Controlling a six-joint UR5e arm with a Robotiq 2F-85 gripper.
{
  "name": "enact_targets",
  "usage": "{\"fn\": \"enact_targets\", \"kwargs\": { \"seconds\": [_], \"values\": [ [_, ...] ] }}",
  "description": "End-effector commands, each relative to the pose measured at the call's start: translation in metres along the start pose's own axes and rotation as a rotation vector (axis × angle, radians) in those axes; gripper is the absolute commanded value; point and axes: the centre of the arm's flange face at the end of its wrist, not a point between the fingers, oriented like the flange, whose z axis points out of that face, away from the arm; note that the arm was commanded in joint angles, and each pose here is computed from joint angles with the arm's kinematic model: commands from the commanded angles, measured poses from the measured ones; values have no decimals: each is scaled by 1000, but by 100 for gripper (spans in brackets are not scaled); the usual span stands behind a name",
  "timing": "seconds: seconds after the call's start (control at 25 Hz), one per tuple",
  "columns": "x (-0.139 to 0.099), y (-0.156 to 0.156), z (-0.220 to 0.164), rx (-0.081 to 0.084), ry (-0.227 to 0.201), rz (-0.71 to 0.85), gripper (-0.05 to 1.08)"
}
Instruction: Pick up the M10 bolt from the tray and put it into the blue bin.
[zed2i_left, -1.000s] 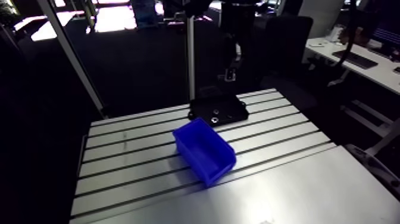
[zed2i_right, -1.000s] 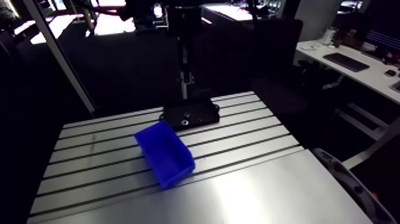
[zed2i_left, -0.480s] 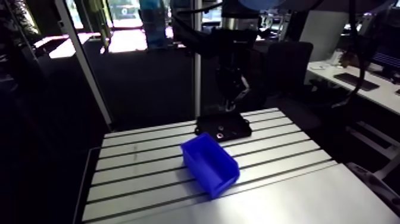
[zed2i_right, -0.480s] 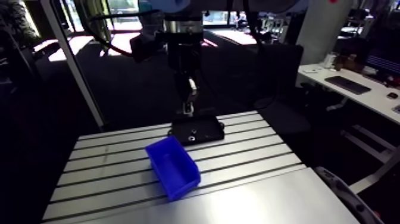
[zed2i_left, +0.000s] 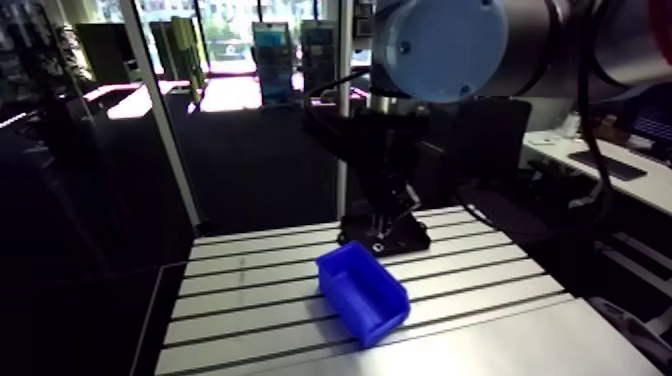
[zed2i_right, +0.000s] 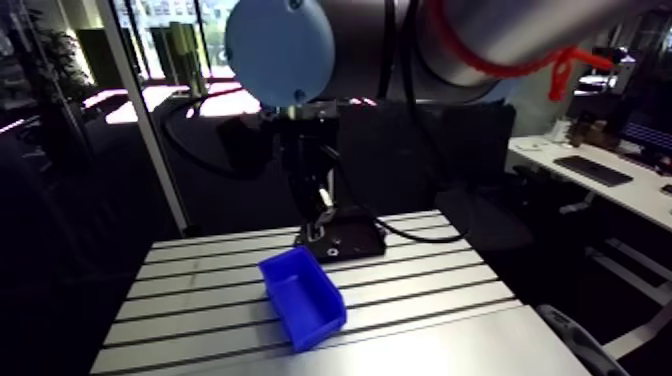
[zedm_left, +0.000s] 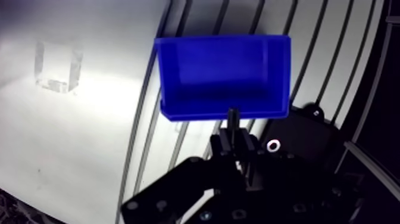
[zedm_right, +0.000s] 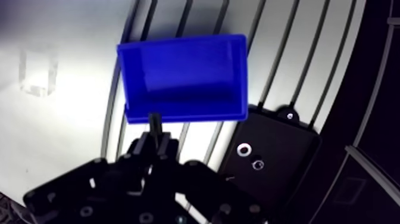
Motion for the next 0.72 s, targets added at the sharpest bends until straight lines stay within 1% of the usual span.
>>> {"fn": "enact_targets", "kwargs": {
  "seconds": [0.04, 0.08, 0.12, 0.2, 0.4, 0.52, 0.6, 0.64, 0.72],
  "values": [
    [18, -8, 22, -6, -6, -29, 102],
    [19, -9, 25, -7, -7, -31, 102],
    [21, -9, 26, -12, -10, -34, 102],
    [22, -10, 33, -12, -10, -34, 102],
    [24, -11, 46, -19, -14, -37, 102],
    [25, -13, 54, -3, -5, -37, 102],
    [24, -12, 60, 1, -2, -35, 102],
    [23, -11, 63, 0, -3, -34, 102],
    [22, -9, 70, 2, -2, -32, 102]
  ]
}}
